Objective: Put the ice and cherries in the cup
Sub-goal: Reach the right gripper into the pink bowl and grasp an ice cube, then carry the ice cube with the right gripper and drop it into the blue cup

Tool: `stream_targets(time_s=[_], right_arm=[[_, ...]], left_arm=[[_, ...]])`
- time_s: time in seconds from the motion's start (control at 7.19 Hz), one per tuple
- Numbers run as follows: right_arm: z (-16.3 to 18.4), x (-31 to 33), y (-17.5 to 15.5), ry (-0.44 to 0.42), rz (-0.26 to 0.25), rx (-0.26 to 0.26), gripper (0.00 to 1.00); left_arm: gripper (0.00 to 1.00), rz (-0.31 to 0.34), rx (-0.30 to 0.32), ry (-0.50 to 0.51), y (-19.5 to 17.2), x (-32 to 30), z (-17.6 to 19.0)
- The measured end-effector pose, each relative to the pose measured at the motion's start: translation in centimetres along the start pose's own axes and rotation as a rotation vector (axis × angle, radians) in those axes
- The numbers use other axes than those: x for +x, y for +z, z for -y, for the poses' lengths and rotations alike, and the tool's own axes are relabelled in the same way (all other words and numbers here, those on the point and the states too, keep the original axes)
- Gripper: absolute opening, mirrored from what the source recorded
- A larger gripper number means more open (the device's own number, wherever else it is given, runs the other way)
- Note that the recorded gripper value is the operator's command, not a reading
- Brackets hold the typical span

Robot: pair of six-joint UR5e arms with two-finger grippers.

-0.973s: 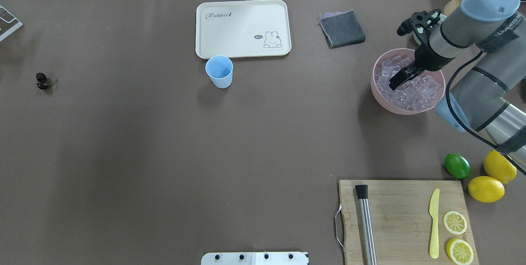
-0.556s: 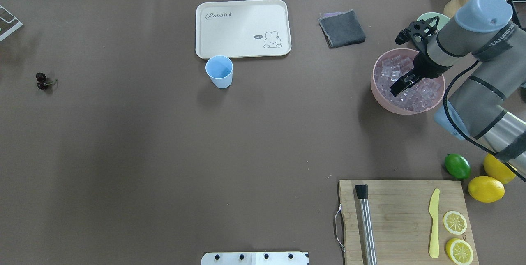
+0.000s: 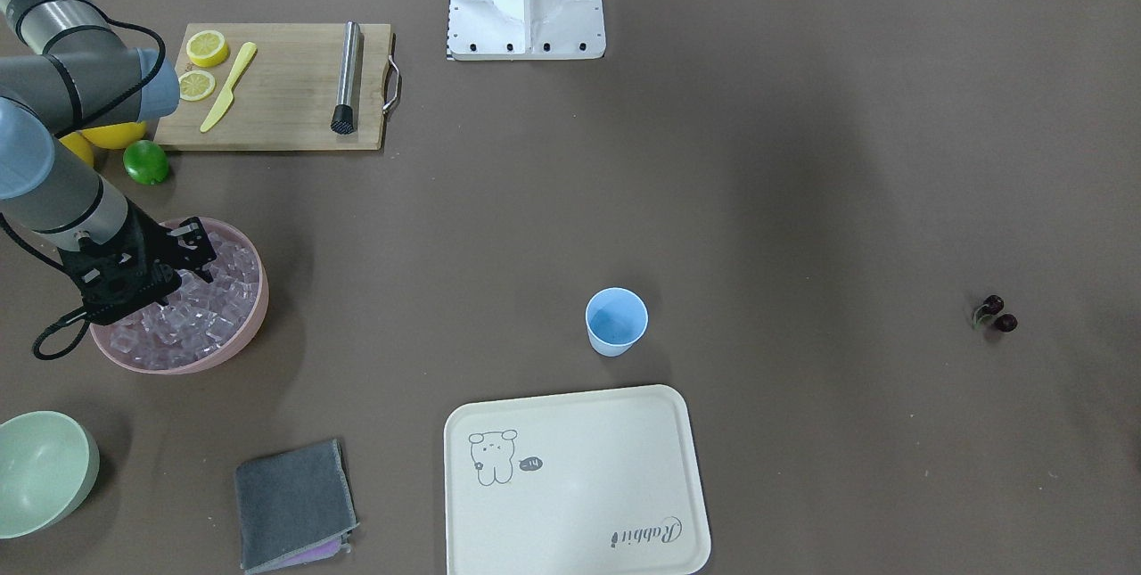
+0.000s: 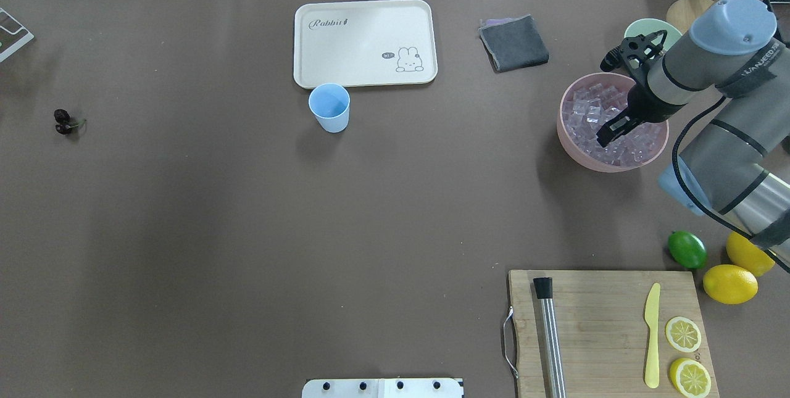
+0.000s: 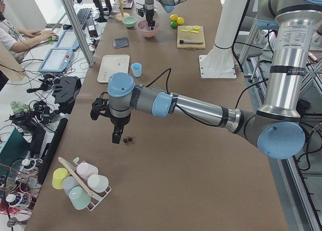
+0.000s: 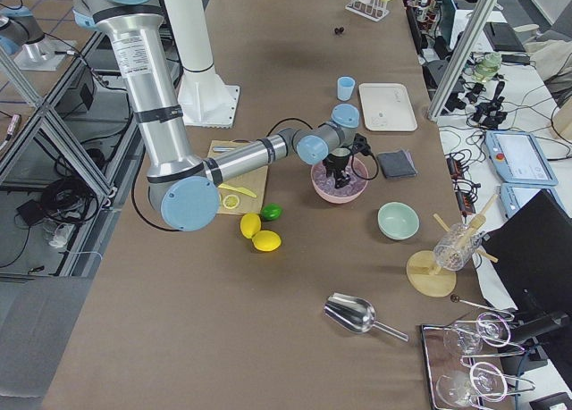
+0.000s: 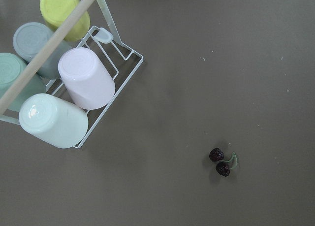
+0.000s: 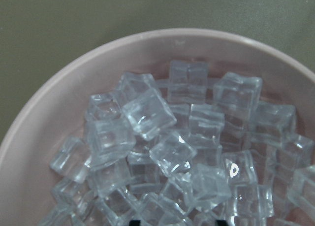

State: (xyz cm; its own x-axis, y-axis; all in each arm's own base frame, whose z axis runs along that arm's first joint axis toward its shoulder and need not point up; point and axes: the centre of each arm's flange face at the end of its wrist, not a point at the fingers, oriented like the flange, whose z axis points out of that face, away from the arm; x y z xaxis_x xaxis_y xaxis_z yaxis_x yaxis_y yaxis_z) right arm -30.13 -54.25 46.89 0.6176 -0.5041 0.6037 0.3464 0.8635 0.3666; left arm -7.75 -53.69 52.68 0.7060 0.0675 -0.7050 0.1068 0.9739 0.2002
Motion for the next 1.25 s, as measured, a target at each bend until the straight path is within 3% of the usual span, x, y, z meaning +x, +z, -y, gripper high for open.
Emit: stream_targets(time_s=[0.28,0.83,0.97,1.25], right_arm=[[-0.4,0.1,0.0,0.003,-0.001,-0.002,0.0],[-0.3,0.2,-1.9,0.014,-0.001,0.024,0.0],[0.7,-0.1,-3.9,0.03,-0.001,0.044,0.0],[6.5,-4.6,-8.8,0.099,0.007,0.076,0.0]], left_arm=[[0.98,0.0,0.007,0.005,0.1,-0.1,-0.1],[0.98,-0.002,0.016,0.009,-0.1,0.0,-0.2],[0.98,-0.001,0.016,0.011,-0.1,0.1,-0.1],[0.98,-0.002,0.018,0.012,-0.2,0.3,0.1]])
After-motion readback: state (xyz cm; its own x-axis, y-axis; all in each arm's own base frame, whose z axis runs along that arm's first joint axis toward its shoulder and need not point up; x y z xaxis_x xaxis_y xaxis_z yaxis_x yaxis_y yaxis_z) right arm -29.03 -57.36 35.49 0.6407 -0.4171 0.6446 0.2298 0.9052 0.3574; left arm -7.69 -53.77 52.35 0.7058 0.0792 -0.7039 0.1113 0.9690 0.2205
